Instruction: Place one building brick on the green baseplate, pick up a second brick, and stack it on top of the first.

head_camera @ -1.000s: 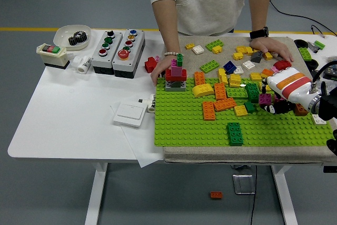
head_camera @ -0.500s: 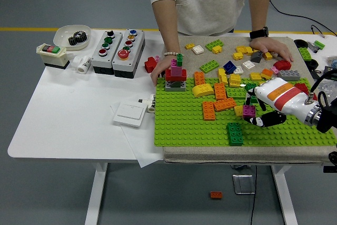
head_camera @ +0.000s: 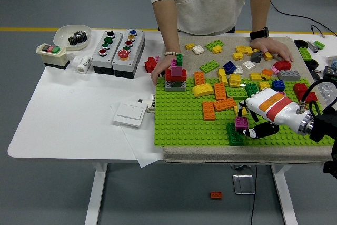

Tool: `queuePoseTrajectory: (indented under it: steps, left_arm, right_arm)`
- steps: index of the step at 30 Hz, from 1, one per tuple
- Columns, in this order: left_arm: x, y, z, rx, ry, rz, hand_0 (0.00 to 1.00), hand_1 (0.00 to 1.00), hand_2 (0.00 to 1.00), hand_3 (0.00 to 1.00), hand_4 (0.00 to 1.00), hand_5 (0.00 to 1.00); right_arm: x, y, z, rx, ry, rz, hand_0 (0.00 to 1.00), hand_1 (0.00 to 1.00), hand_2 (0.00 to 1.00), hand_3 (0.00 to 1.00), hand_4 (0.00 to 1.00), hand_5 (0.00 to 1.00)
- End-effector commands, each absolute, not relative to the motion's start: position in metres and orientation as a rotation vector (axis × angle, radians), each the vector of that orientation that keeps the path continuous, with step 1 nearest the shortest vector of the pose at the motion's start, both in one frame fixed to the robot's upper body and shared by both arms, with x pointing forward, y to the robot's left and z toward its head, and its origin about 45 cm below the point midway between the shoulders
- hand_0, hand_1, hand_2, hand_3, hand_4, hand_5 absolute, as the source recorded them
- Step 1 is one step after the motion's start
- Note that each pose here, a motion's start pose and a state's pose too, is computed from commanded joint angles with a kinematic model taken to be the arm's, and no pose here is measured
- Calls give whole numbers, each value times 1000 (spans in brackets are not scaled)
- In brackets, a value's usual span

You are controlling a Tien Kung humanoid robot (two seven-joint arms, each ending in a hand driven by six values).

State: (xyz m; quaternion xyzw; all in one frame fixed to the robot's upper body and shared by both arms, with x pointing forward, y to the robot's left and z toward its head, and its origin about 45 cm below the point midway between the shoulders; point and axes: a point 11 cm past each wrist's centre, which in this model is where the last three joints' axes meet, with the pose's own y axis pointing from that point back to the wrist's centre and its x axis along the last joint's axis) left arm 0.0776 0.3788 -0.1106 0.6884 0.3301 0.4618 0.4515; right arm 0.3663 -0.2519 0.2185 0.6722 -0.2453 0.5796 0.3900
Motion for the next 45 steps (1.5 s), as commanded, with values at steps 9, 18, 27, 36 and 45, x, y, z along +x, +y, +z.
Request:
queuePoseTrajectory:
  steps: [9,18,27,36,45]
  left_arm:
    - [80,378,-110,1695,815,1145,819,818,816,629,726,678]
    - [82,378,-110,1692,813,1147,822,818,816,629,726,679]
    - [84,378,-110,1692,809,1147,821,818,816,630,726,679]
    - [85,378,-109,1691,807,1149,823,817,815,627,725,678]
    - [86,378,-109,1691,804,1148,825,818,815,627,726,679]
  right_arm:
    - [371,-247,215,1729,-648,1457,201,154,250,502,759,448]
    - [374,-243,206,1745,-648,1440,200,155,250,502,777,469]
    - [377,-244,203,1737,-639,1442,200,155,251,504,780,470]
    - [378,-245,201,1737,-631,1437,200,160,255,507,784,467]
    - [380,-248,197,1733,-626,1422,200,161,256,509,788,468]
